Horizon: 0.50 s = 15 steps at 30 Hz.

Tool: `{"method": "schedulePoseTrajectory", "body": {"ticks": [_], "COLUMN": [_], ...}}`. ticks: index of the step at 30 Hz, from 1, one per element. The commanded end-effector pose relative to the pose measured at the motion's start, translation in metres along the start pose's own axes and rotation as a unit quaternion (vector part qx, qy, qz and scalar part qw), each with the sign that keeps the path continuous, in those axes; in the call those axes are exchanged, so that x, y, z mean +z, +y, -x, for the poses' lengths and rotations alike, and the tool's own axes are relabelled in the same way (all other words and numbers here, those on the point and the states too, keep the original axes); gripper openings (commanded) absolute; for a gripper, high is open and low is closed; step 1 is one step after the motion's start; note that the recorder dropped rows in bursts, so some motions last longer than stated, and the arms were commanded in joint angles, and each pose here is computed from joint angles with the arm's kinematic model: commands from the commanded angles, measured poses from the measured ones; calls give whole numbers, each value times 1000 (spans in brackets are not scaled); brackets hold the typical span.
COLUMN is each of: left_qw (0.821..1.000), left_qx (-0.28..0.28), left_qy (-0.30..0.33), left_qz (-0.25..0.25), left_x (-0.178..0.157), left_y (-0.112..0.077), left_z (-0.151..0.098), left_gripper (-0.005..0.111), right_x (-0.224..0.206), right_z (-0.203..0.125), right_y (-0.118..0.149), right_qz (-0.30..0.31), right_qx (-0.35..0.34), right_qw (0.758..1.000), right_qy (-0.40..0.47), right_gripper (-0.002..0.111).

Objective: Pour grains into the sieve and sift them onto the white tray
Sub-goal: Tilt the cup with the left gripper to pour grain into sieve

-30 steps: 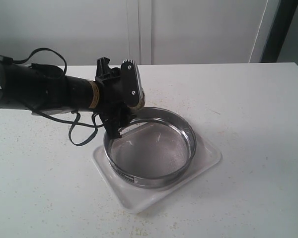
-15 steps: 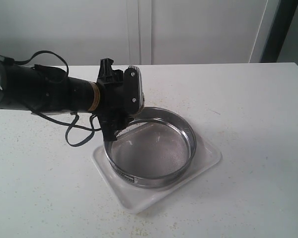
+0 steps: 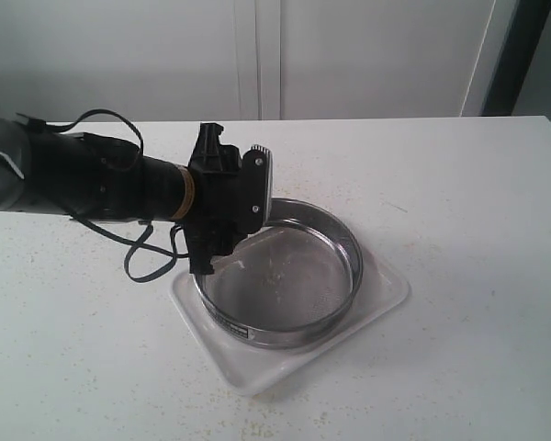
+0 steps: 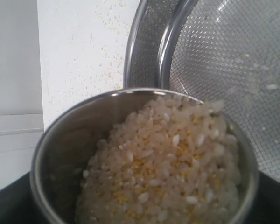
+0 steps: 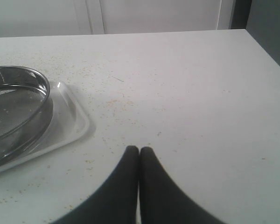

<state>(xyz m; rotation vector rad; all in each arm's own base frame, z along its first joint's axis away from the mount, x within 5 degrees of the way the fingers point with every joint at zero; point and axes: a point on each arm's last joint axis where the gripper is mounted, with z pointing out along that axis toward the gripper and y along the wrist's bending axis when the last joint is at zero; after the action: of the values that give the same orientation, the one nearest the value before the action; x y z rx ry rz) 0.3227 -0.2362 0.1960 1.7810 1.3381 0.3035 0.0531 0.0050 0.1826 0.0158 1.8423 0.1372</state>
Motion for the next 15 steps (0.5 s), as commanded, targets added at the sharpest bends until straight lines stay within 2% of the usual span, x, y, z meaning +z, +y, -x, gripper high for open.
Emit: {"method": "schedulePoseTrajectory", "body": {"ticks": [1, 11, 15], "left_qw": [1000, 1000, 999], "left_qx": [23, 27, 45], "left_qy": [-4, -3, -2], "left_qz": [7, 7, 6], "left_x": [-2, -2, -2], "left_y": [4, 4, 4], "left_z": [3, 3, 3], "left_gripper": [0, 0, 0], "right_x": [0, 0, 0], "right_z": [0, 0, 0], "right_y": [0, 0, 0], "right_qz": [-1, -1, -1], "right_qx": [1, 1, 1], "right_qw": [1000, 1000, 1000], "right_qy": [-7, -7, -7], "right_gripper": [0, 0, 0]}}
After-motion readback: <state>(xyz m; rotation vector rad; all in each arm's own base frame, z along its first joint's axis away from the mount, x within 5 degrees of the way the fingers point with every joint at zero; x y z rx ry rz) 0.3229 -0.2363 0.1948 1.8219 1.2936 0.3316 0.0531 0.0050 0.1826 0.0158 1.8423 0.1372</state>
